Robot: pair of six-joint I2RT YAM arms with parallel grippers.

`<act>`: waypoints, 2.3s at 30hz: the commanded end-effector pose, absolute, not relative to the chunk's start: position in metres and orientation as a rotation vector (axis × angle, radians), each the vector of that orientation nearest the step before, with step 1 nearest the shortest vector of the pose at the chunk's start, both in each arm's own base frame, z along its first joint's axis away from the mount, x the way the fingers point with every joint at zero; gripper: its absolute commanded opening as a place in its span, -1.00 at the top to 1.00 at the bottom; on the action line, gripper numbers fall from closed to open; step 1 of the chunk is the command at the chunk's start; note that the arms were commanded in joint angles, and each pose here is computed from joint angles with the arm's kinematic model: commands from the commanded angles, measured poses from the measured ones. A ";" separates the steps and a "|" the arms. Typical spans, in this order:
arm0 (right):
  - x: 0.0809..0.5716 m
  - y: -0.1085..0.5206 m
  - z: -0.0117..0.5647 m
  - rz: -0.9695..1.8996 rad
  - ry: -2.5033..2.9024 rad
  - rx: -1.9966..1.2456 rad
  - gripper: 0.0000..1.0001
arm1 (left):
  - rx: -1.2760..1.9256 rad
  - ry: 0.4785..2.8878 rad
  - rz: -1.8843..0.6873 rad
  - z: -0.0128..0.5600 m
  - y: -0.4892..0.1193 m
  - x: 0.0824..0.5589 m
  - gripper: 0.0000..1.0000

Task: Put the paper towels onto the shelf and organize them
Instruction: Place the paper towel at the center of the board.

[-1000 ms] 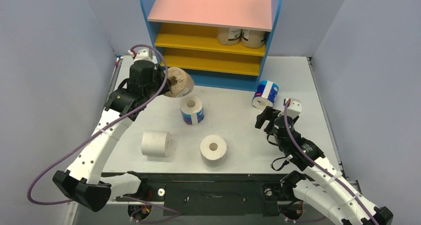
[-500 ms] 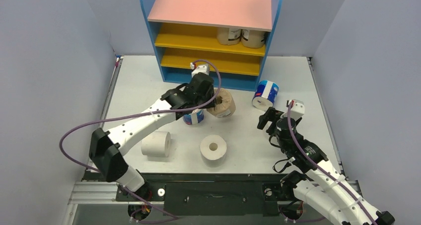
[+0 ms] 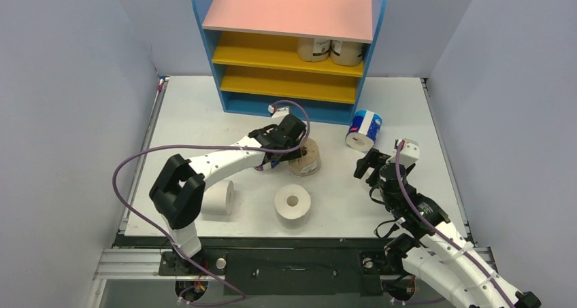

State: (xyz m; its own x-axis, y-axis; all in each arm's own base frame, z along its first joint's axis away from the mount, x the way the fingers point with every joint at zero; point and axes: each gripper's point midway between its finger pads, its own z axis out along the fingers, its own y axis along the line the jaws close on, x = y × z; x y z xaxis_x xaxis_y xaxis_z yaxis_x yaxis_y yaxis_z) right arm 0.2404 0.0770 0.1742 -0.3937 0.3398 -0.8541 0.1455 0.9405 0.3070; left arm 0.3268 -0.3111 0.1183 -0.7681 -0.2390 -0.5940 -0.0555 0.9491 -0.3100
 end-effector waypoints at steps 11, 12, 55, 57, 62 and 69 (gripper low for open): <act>0.242 0.071 0.175 0.197 1.949 0.377 -0.59 | -0.256 2.303 -0.381 0.171 -0.317 0.348 -0.95; 0.242 0.071 0.175 0.198 1.947 0.378 -0.59 | -0.275 2.287 -0.364 0.177 -0.313 0.350 -0.94; 0.238 0.066 0.175 0.189 1.932 0.384 -0.60 | -0.923 2.362 -0.394 0.161 -0.335 0.324 -1.00; 0.238 0.065 0.175 0.182 1.933 0.381 -0.60 | -0.923 2.369 -0.374 0.157 -0.333 0.325 -0.89; 0.239 0.066 0.172 0.178 1.941 0.377 -0.60 | -0.915 2.389 -0.326 0.151 -0.321 0.329 -0.73; 0.240 0.067 0.172 0.177 1.942 0.373 -0.60 | -0.885 2.448 -0.271 0.135 -0.312 0.325 -0.47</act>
